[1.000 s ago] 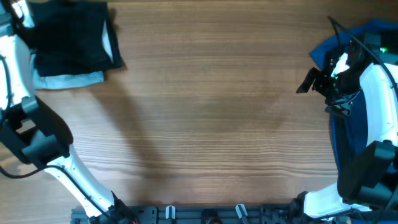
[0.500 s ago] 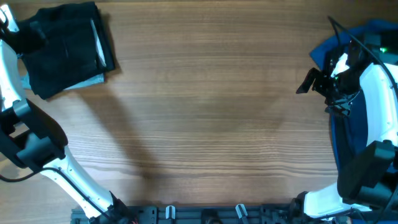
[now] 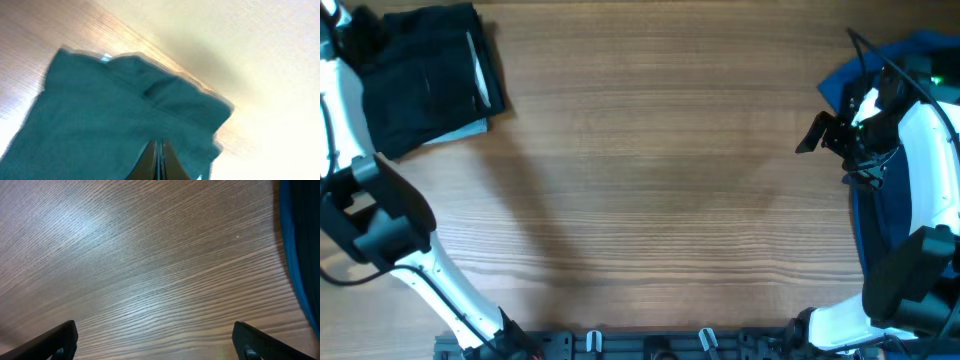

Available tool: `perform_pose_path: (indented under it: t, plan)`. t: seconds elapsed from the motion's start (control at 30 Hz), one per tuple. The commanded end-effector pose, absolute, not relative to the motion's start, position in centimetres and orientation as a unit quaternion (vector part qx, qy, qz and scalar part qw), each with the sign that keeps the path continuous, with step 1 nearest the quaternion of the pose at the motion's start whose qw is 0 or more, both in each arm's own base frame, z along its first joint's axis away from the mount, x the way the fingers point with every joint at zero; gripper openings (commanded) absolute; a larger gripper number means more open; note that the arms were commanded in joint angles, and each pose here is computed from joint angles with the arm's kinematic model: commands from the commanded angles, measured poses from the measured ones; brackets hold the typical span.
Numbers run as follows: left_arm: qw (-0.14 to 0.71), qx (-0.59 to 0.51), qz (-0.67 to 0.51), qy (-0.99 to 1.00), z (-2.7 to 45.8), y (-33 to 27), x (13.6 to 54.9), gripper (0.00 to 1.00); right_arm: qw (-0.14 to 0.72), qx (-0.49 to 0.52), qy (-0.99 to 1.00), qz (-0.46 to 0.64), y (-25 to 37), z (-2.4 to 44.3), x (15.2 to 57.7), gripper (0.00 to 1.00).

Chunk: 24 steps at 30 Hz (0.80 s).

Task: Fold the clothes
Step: 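Lay the black pants onto the denim shorts and release with the left gripper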

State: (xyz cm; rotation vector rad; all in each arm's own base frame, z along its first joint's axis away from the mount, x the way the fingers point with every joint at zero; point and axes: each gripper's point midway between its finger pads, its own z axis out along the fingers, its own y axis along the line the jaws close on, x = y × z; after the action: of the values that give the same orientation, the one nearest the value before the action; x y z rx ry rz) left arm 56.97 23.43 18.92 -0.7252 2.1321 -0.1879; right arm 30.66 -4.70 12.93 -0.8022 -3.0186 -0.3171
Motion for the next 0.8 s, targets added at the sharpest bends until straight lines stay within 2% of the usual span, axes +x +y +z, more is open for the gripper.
perform_pose_path:
  t: [0.0,0.13,0.3,0.37,0.5,0.63,0.7,0.77]
  plan:
    - [0.427,-0.309,-0.09,0.845,15.4,22.1,60.0,0.04,-0.012,-0.243,-0.963,-0.111,-4.3,13.8,31.0,1.0]
    - [0.417,-0.321,-0.056,0.848,10.2,22.9,61.3,0.04,-0.006,-0.244,-0.964,-0.109,-4.3,13.8,30.6,1.0]
    - [0.38,-0.353,-0.016,0.855,2.8,25.6,60.5,0.04,-0.002,-0.245,-0.964,-0.102,-4.5,13.7,30.4,1.0]
    - [0.375,-0.353,-0.022,0.857,2.3,25.4,60.4,0.04,-0.002,-0.245,-0.964,-0.104,-4.5,13.7,30.4,1.0]
    - [0.418,-0.343,-0.021,0.841,8.0,25.5,61.1,0.04,0.004,-0.245,-0.964,-0.104,-4.4,13.7,30.1,1.0]
    - [0.483,-0.331,-0.018,0.81,17.5,25.7,60.7,0.04,0.008,-0.245,-0.964,-0.104,-4.3,13.7,29.9,1.0]
    - [0.492,-0.333,-0.015,0.804,18.9,26.3,60.3,0.04,0.008,-0.245,-0.964,-0.104,-4.3,13.7,30.0,1.0]
    - [0.483,-0.338,-0.011,0.808,18.2,26.9,59.8,0.04,0.009,-0.245,-0.964,-0.104,-4.3,13.7,29.9,1.0]
